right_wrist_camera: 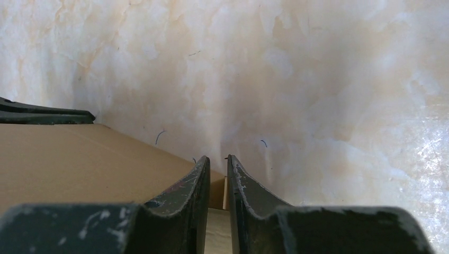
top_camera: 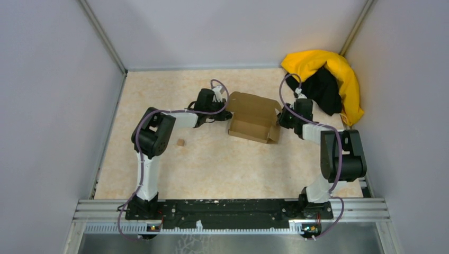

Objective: Fold the paper box

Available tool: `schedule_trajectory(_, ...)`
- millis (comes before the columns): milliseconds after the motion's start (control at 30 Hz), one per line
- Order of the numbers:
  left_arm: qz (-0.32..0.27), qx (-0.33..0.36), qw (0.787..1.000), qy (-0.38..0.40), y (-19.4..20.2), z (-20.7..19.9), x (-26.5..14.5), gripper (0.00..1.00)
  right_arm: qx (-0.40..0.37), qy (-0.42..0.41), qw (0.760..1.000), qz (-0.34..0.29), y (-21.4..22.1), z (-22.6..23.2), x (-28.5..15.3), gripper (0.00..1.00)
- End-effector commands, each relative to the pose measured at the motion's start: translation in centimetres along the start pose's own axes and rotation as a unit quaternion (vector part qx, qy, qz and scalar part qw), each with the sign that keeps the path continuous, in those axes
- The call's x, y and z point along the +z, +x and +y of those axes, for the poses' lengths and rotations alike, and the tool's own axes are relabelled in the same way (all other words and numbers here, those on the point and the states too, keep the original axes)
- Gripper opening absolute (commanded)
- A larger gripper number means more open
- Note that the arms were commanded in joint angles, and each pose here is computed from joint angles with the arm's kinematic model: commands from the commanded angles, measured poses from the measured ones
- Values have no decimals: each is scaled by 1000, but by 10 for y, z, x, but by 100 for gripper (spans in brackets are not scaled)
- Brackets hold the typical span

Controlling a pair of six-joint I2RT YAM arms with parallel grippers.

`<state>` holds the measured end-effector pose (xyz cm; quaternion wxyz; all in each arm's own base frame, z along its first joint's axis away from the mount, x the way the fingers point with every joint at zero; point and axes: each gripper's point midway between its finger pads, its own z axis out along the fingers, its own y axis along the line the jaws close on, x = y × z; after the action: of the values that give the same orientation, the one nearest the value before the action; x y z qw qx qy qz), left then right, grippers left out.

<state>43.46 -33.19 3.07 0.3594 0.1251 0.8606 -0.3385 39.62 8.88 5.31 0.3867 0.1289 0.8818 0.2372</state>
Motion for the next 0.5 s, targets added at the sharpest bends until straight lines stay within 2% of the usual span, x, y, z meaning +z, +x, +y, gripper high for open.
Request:
schedule_trajectory(0,35,2,999,-9,25,8,8,20,-14,-29,999,-32,-22,22,-4,19)
schedule_trajectory(267,37,2,999,-8,27,7,9,20,43,-72,995,-49,-18,36,-8,22)
schedule_trajectory(467,39,2,999,-9,29,8,10,20,52,-28,995,-76,-32,16,-18,31)
